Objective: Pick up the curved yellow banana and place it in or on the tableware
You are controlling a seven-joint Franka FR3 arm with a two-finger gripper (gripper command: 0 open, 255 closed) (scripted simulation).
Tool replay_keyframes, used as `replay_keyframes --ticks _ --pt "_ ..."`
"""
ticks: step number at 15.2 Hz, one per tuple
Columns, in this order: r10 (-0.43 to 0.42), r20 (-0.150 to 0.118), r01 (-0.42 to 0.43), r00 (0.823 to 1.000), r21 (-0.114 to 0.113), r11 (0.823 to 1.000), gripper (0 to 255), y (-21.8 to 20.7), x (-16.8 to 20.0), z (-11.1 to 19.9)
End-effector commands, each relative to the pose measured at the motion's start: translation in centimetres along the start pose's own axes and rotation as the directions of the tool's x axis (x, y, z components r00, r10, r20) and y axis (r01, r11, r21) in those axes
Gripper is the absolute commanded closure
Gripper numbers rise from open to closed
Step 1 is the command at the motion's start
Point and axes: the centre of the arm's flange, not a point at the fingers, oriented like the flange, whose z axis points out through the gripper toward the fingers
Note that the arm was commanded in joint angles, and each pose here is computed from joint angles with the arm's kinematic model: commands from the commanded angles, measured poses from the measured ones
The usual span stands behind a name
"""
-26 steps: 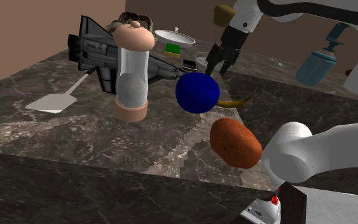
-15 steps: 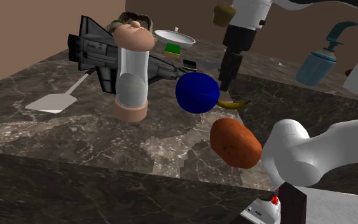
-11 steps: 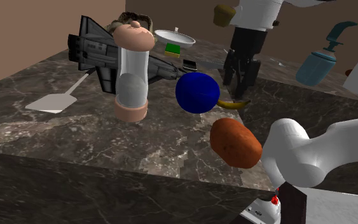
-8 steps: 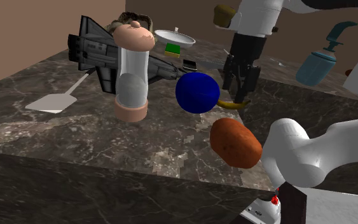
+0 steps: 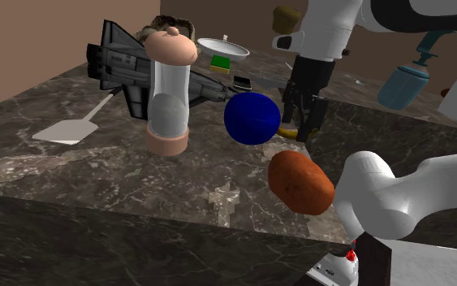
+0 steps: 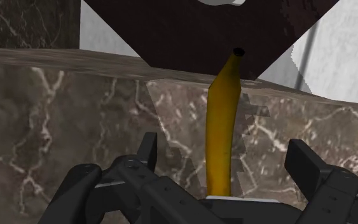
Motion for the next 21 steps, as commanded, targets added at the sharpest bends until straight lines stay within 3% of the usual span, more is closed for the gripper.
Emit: replay_keyframes --ticks 1,3,4,13,21 --pt "0.000 0.000 0.000 1.000 0.000 1.000 0 0.0 0.0 0.0" --pt "0.000 0.000 0.000 1.000 0.000 1.000 0 0.0 0.0 0.0" --pt "0.000 0.000 0.000 1.000 0.000 1.000 255 0.0 0.0 0.0" --pt "0.000 0.000 0.000 1.000 0.000 1.000 255 0.0 0.0 0.0" --pt "0.000 0.000 0.000 1.000 0.000 1.000 255 -0.5 -0.4 -4.2"
